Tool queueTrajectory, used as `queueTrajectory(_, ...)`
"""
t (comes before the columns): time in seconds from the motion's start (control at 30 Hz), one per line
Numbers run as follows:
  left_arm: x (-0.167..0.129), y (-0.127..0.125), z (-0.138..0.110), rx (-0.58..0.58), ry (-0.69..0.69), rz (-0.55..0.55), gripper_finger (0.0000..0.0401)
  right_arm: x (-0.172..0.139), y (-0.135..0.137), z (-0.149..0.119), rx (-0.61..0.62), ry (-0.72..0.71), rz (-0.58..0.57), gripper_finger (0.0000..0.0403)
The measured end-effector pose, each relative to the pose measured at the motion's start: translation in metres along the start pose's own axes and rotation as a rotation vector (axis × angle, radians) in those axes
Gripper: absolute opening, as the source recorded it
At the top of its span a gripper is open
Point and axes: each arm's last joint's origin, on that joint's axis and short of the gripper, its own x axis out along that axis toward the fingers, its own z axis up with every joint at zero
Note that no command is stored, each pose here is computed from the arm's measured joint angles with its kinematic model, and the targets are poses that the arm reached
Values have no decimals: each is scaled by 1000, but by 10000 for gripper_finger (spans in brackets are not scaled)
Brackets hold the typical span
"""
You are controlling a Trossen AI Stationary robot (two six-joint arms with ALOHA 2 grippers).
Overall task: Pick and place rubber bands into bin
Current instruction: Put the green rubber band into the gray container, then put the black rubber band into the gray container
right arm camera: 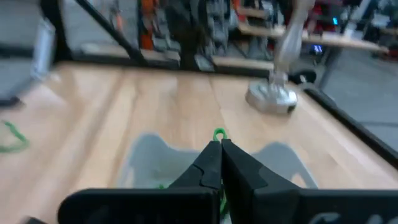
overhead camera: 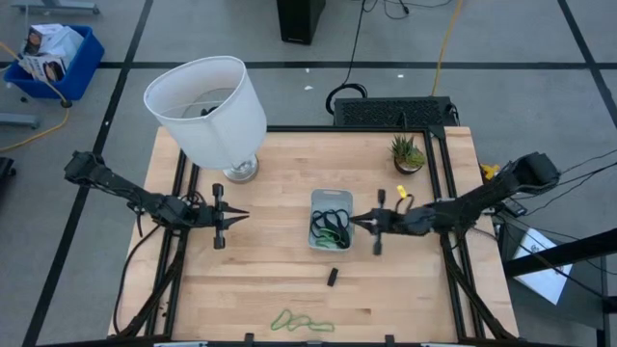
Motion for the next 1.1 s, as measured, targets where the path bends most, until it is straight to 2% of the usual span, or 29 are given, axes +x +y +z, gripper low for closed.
queueTrajectory(0.13, 0, 0, 0, -1, 0, 0, 47, 26, 2, -5, -32, 110, -27, 0)
queueTrajectory(0.3, 0, 0, 0, -1, 0, 0, 47, 48, 0, -9, -2, 164, 18, 0)
queueTrajectory(0.5, 0, 0, 0, -6, 0, 0, 47, 58, 1, -16, 9, 198, 23, 7)
queueTrajectory(0.6, 0, 0, 0, -6, 0, 0, 47, 59, 1, -17, 20, 200, 22, 34)
queueTrajectory(0.9, 0, 0, 0, -6, 0, 0, 47, 58, 0, -15, 53, 194, 13, 166)
queueTrajectory(1.0, 0, 0, 0, -6, 0, 0, 47, 58, -1, -15, 54, 191, -10, 191)
queueTrajectory(1.1, 0, 0, 0, -6, 1, 0, 47, 57, -1, -12, 48, 183, -10, 197)
